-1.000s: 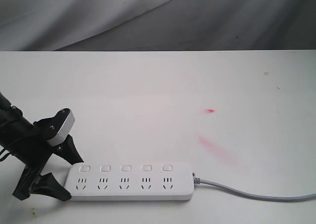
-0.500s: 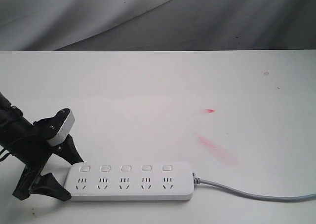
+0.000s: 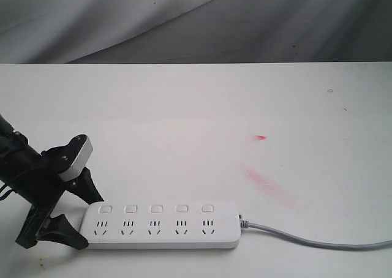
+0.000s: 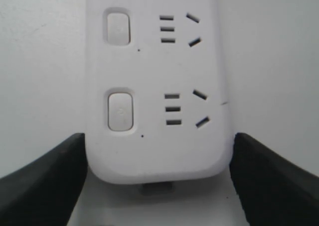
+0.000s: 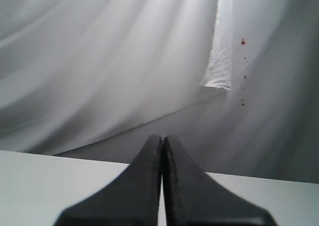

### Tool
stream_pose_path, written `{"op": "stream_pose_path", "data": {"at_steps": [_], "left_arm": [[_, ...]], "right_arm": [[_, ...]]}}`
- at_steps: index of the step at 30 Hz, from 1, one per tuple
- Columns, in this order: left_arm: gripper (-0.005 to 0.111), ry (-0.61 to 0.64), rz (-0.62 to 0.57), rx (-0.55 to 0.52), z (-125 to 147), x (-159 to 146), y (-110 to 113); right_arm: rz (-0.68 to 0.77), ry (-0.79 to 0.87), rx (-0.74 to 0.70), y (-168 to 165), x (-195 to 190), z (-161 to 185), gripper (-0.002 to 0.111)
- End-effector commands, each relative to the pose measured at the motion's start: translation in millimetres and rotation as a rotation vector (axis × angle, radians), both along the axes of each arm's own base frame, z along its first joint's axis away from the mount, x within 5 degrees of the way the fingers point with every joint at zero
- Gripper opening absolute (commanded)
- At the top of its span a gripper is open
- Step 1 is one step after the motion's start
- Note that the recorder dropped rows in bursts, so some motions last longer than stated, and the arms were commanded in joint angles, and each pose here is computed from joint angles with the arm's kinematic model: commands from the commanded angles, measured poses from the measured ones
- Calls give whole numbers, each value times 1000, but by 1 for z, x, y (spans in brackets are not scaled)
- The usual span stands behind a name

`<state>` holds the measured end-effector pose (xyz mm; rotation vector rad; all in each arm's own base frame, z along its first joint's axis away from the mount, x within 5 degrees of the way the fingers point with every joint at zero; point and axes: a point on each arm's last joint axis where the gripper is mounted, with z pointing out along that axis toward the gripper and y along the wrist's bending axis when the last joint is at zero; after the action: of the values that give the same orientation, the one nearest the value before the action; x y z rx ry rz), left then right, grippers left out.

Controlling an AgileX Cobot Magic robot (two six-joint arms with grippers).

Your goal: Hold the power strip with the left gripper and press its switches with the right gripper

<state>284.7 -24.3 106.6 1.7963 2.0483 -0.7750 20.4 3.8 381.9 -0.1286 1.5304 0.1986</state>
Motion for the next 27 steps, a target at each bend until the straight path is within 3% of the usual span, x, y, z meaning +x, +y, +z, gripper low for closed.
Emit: {"op": "stream_pose_path", "data": {"at_steps": [1,7,14,21,27], "left_arm": [[62,-2,-2,-1,-1,-1,-2],[62,-2,-2,-1,-1,-1,-2],[62,-2,-2,-1,-1,-1,-2],[62,-2,-2,-1,-1,-1,-2],[62,-2,-2,-1,-1,-1,-2]], "right_arm": [[-87,-21,-42,0,17,-24,0],[-197,-50,-83,-3,32,-50,0],[-312,78,-90,-11,43,-92,0],[-310,204,-76,-11,48,-138,0],[-304,140,-25,-9,38,-167,0]]}}
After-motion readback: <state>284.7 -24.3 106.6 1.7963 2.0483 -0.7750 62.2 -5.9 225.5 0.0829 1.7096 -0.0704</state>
